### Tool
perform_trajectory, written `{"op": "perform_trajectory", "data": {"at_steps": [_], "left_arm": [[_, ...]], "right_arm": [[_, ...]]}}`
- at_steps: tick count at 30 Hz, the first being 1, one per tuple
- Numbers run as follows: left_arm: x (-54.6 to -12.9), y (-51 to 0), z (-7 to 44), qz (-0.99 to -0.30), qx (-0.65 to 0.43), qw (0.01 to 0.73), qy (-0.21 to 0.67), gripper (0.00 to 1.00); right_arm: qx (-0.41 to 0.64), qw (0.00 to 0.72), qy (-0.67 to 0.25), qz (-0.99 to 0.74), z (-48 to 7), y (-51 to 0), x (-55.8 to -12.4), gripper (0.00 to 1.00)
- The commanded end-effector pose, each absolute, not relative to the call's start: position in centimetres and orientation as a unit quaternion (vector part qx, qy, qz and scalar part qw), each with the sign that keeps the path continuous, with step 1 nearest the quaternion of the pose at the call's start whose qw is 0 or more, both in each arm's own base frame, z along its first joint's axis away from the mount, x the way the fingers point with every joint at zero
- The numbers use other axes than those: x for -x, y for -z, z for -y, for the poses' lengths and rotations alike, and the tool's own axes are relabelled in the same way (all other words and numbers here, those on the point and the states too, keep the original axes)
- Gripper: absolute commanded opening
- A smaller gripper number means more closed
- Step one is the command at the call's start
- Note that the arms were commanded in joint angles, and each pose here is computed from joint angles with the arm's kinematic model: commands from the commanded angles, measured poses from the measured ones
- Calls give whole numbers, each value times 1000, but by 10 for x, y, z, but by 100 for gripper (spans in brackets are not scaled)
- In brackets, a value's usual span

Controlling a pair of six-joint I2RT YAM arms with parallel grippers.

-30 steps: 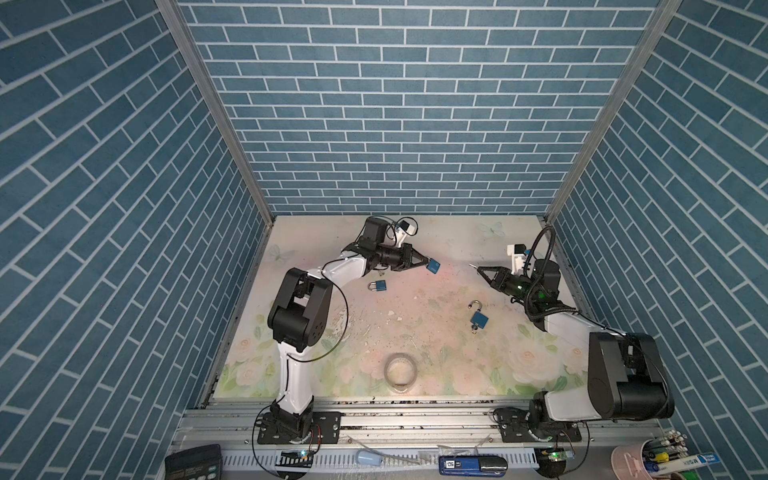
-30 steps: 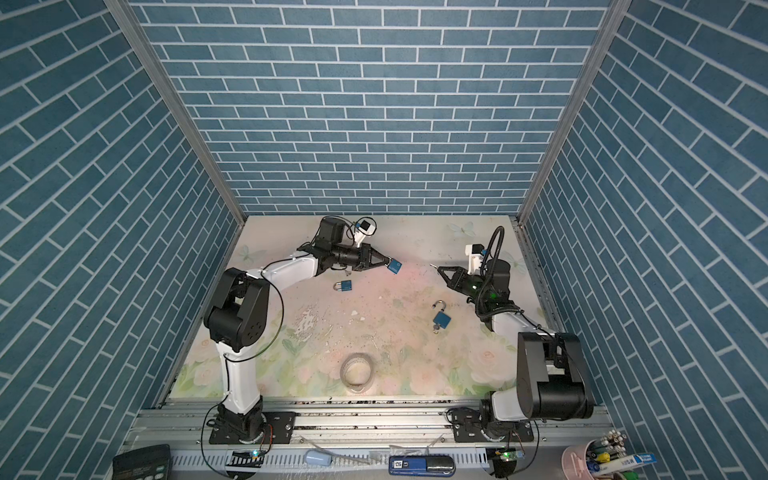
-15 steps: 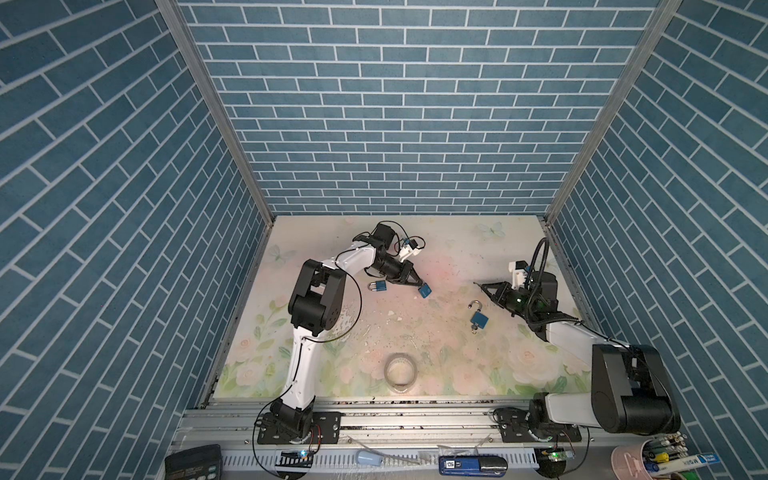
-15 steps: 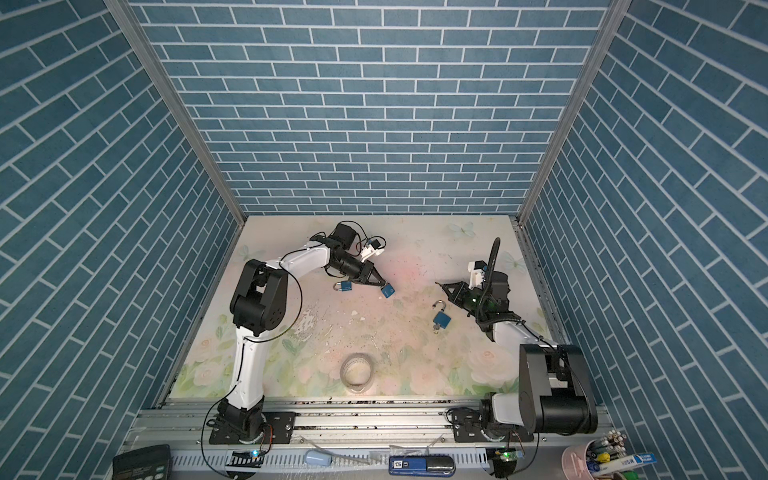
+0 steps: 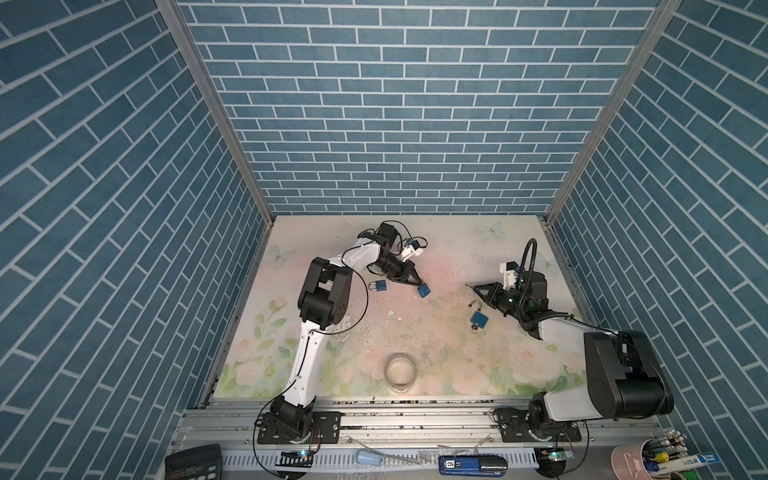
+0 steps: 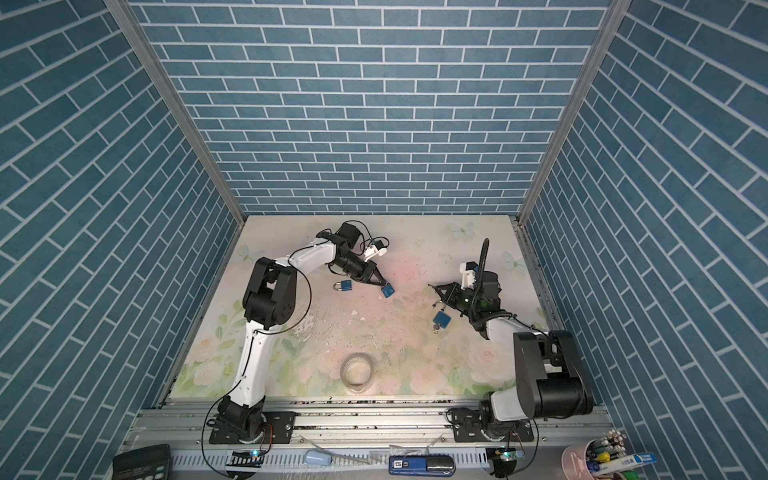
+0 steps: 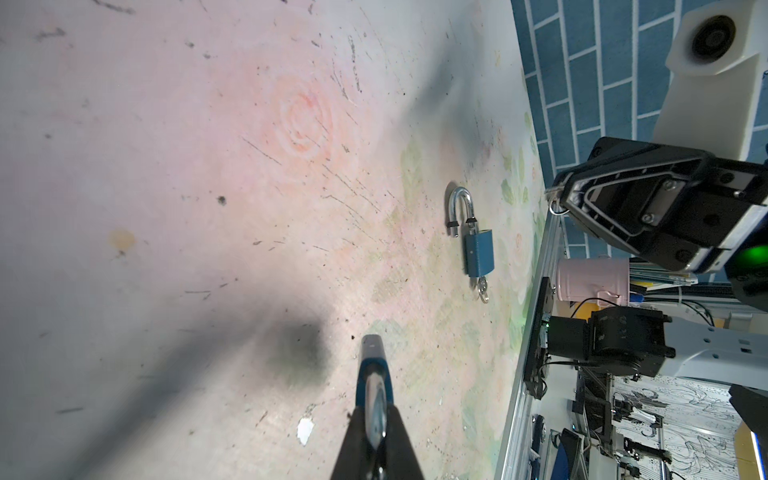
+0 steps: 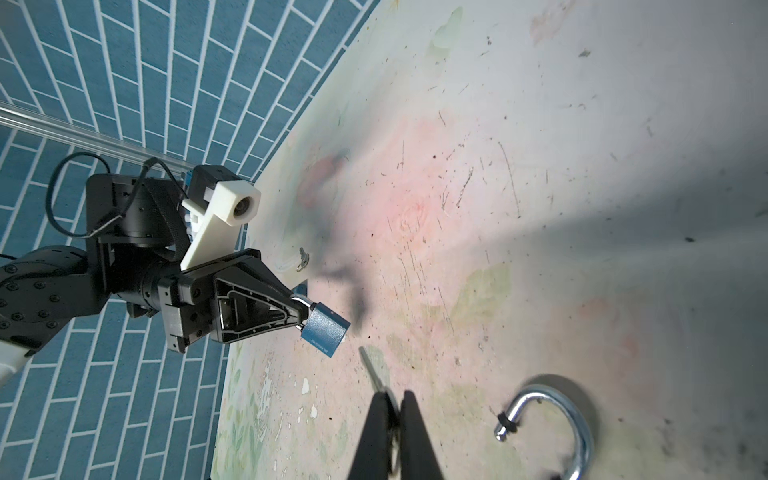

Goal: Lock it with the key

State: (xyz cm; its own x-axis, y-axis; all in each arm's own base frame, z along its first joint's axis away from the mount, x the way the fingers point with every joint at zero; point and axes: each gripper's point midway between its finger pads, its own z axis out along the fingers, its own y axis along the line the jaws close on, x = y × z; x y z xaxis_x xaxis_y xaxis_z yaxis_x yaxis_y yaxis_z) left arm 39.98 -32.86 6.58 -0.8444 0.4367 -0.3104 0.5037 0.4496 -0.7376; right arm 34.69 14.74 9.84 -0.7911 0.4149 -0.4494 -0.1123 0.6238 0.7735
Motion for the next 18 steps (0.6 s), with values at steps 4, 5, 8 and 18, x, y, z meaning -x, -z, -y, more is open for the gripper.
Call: {"op": "perform_trajectory", "data": {"at_steps": [4, 5, 8, 18], "left_arm": [[-407, -50, 332, -851, -272, 31, 448, 4], [-408, -48, 333, -851, -271, 29, 448, 6], [-410, -46, 334, -852, -271, 31, 447, 10], [-425, -32, 328, -870, -261, 33, 417, 33]], "right_arm": [[-84, 319, -431, -840, -159, -102, -365, 0], [-82, 319, -432, -840, -161, -102, -367, 0], [-78, 321, -432, -839, -166, -103, -371, 0], [-79, 326, -425, -841, -179, -99, -382, 0]]}}
